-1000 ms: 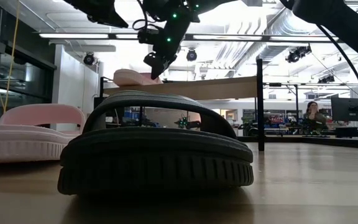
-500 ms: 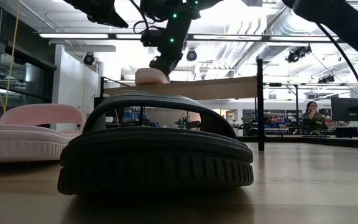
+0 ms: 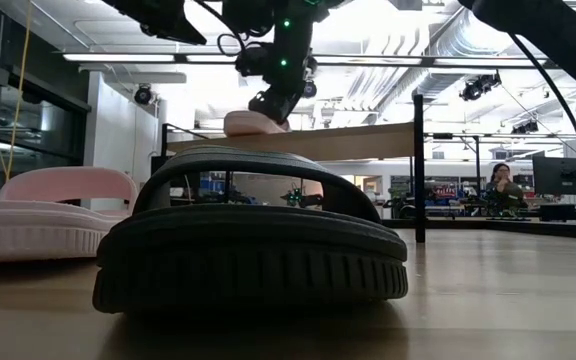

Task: Pick and place slides into the shelf
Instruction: Put the right pink slide on the shelf, then put the pink slide on the shelf

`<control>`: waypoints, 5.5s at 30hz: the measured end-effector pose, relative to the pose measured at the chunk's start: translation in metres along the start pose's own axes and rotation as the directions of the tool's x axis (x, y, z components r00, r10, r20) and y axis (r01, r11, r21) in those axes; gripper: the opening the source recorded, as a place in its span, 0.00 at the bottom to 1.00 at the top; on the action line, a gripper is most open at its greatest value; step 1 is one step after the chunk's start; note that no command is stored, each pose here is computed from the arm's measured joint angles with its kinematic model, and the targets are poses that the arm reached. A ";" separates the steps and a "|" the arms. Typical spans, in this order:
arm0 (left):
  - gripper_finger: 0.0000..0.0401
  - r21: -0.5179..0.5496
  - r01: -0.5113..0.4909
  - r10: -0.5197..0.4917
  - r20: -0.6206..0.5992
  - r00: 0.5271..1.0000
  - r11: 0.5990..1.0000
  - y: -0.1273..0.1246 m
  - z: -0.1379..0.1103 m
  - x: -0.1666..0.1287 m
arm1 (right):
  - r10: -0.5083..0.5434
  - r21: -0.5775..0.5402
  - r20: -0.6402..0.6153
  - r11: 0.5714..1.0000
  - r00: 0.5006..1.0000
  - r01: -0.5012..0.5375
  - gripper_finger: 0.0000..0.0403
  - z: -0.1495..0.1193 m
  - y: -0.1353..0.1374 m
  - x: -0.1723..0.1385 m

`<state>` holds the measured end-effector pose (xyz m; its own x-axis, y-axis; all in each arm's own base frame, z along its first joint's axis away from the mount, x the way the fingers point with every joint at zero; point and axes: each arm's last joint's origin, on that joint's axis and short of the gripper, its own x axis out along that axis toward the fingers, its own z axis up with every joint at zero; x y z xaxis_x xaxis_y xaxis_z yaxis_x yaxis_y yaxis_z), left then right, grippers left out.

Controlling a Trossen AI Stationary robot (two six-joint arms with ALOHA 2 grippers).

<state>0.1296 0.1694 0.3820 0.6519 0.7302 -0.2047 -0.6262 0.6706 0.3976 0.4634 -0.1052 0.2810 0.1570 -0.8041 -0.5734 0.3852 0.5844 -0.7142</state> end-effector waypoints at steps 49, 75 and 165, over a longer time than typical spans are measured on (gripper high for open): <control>0.58 -0.025 0.012 -0.012 0.002 1.000 1.000 0.000 0.000 0.000 | 0.108 0.094 -0.101 0.991 0.989 -0.099 0.33 -0.012 -0.002 -0.024; 0.58 -0.194 0.372 -0.396 -0.105 0.912 0.908 -0.020 -0.020 -0.005 | 0.316 -0.005 0.024 0.949 0.949 -0.316 0.52 -0.001 0.000 -0.065; 0.58 -0.756 0.451 -0.872 -0.337 0.355 0.475 -0.176 -0.153 -0.009 | 0.701 -0.271 0.170 0.709 0.693 -0.651 0.52 -0.013 0.090 -0.183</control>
<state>0.1684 0.0645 0.1770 0.6336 -0.2820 -0.7205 -0.3269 0.7465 -0.5796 0.4577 0.0957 0.3169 0.5330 -0.1660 -0.8297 -0.0758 0.9673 -0.2422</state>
